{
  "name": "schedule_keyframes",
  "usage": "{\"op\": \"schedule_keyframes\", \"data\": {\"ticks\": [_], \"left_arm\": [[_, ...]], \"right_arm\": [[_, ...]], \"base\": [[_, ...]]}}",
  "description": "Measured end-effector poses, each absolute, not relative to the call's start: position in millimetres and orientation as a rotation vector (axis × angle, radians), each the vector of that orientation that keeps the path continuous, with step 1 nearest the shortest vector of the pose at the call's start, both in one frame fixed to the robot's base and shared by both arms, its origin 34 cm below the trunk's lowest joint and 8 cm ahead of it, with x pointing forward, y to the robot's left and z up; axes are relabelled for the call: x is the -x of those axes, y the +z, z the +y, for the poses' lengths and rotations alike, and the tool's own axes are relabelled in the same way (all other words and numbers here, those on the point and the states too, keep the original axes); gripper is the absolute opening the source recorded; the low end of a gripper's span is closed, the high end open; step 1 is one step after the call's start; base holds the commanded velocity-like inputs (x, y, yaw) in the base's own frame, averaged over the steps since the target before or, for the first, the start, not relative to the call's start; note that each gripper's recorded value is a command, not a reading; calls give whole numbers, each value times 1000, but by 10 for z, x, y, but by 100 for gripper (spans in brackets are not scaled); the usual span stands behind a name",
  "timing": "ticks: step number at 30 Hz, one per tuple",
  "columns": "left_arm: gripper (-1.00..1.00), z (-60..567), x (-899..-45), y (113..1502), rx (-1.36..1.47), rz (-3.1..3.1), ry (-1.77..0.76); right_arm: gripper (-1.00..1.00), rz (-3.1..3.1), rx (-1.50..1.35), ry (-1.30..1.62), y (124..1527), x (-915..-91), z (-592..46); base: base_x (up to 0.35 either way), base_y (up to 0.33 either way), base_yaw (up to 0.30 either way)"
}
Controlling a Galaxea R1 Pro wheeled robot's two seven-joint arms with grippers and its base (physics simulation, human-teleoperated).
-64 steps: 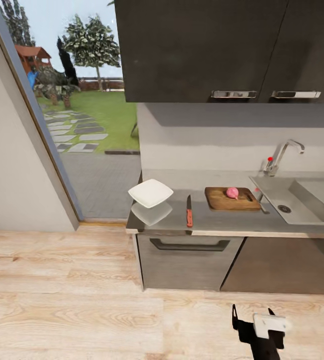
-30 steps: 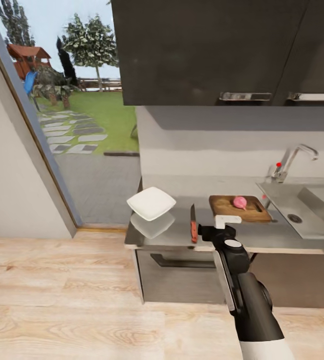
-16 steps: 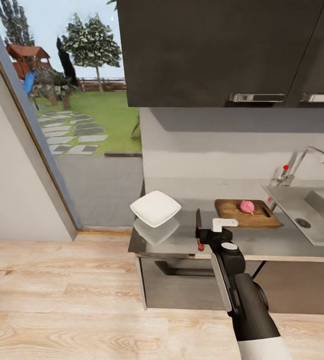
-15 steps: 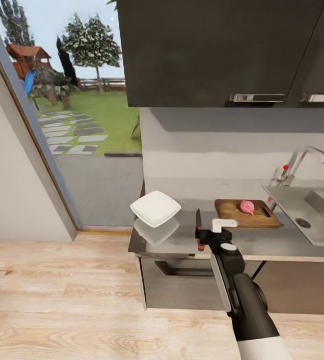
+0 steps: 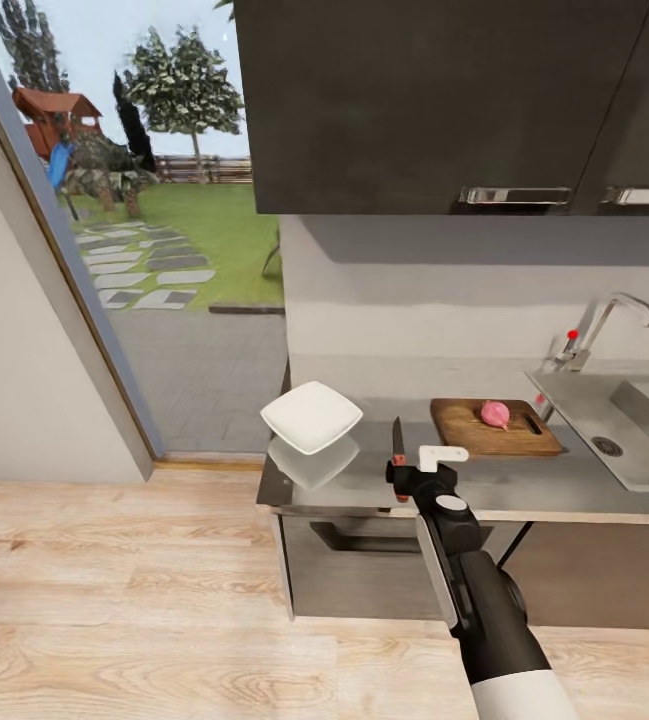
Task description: In the kitchen, take the Vidalia onion out of the sink, dice it on the chopping board with the paring knife, put the diced onion into the bowl on the countertop, then place both the paring knife and the chopping board into the sink.
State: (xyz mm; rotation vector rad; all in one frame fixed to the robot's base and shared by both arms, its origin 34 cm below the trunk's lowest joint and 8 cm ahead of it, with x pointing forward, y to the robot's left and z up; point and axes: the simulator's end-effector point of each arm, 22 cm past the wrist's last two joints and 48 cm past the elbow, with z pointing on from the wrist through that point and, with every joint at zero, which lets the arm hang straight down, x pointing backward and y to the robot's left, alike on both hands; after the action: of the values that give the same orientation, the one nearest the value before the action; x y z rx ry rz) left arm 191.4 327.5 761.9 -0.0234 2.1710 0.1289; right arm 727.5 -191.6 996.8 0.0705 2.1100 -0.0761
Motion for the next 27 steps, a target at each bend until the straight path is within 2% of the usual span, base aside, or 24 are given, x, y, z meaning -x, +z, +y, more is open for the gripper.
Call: {"op": "schedule_keyframes", "data": {"ticks": [7,27], "left_arm": [[100,3262,-1905,7616,26,2173,128],[100,3215,-1899,7611,36,2174,123]], "right_arm": [[100,2089,-60,-37,9998,-7303,-1845],[100,2140,-40,-25,9714,-7249,-1795]], "base": [[86,55,0],[3,1,0]]}}
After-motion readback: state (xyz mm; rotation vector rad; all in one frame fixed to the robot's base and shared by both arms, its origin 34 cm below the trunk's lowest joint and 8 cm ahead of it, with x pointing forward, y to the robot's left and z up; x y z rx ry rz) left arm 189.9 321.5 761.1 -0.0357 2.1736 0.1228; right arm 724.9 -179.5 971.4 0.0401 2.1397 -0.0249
